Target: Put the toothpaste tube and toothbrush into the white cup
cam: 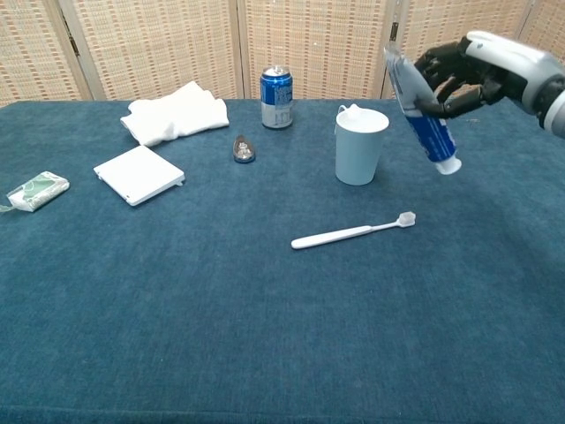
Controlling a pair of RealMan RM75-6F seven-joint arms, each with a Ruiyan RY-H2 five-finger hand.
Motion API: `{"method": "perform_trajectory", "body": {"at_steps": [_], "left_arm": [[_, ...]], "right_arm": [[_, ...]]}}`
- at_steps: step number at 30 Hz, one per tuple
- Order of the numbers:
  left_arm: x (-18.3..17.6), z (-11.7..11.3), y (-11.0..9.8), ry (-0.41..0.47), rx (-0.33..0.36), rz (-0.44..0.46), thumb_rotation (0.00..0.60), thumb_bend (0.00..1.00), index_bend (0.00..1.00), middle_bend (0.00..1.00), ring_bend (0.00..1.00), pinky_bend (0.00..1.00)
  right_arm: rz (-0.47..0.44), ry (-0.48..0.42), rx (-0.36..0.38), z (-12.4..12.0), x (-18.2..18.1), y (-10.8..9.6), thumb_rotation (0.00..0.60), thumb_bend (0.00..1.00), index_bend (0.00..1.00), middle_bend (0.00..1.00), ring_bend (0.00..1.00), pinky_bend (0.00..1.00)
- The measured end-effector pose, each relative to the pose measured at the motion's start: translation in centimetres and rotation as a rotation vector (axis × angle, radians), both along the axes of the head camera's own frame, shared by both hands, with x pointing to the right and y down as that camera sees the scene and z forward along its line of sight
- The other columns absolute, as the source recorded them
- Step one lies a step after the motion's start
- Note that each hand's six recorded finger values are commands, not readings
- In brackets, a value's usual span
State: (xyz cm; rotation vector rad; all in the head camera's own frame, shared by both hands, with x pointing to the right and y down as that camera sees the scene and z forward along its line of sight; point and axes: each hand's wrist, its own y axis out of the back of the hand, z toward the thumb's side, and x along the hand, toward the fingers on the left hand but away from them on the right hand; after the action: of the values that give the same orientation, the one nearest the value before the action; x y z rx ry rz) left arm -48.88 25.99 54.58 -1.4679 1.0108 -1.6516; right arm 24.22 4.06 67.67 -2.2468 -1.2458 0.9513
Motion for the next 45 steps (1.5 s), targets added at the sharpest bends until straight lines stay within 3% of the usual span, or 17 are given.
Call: {"method": "perform_trajectory", "body": {"at_steps": [6, 12, 28, 45], "left_arm": [[-0.1, -0.2, 0.1, 0.005, 0.003, -0.005, 0.6, 0.19, 0.28, 0.25, 0.27, 0.28], [-0.4, -0.1, 0.4, 0.0, -0.005, -0.013, 0.6, 0.19, 0.28, 0.25, 0.27, 0.28], [-1.0, -0.2, 0.7, -0.009, -0.02, -0.029, 0.6, 0.19, 0.28, 0.25, 0.27, 0.28], [-0.4, 0.1, 1.0, -0.007, -0.038, -0.026, 0.6, 0.19, 0.28, 0.25, 0.27, 0.28]], "right_arm": [[0.139, -0.224, -0.038, -2.6, -2.1, -3.4, 0.6, 0.34, 0.57, 0.53, 0.38, 0.39], [0.222, -0.331, -0.071, -2.3, -4.4, -5.5, 0.6, 0.34, 0.58, 0.53, 0.39, 0.39], [0.264, -0.344, -0.077, 1.1, -6.9, -7.2, 0.6, 0.32, 0.58, 0.54, 0.39, 0.39], [0.312, -0.371, -0.131, 5.2, -6.0, -5.9, 0.6, 0.32, 0.59, 0.53, 0.39, 0.39]]}}
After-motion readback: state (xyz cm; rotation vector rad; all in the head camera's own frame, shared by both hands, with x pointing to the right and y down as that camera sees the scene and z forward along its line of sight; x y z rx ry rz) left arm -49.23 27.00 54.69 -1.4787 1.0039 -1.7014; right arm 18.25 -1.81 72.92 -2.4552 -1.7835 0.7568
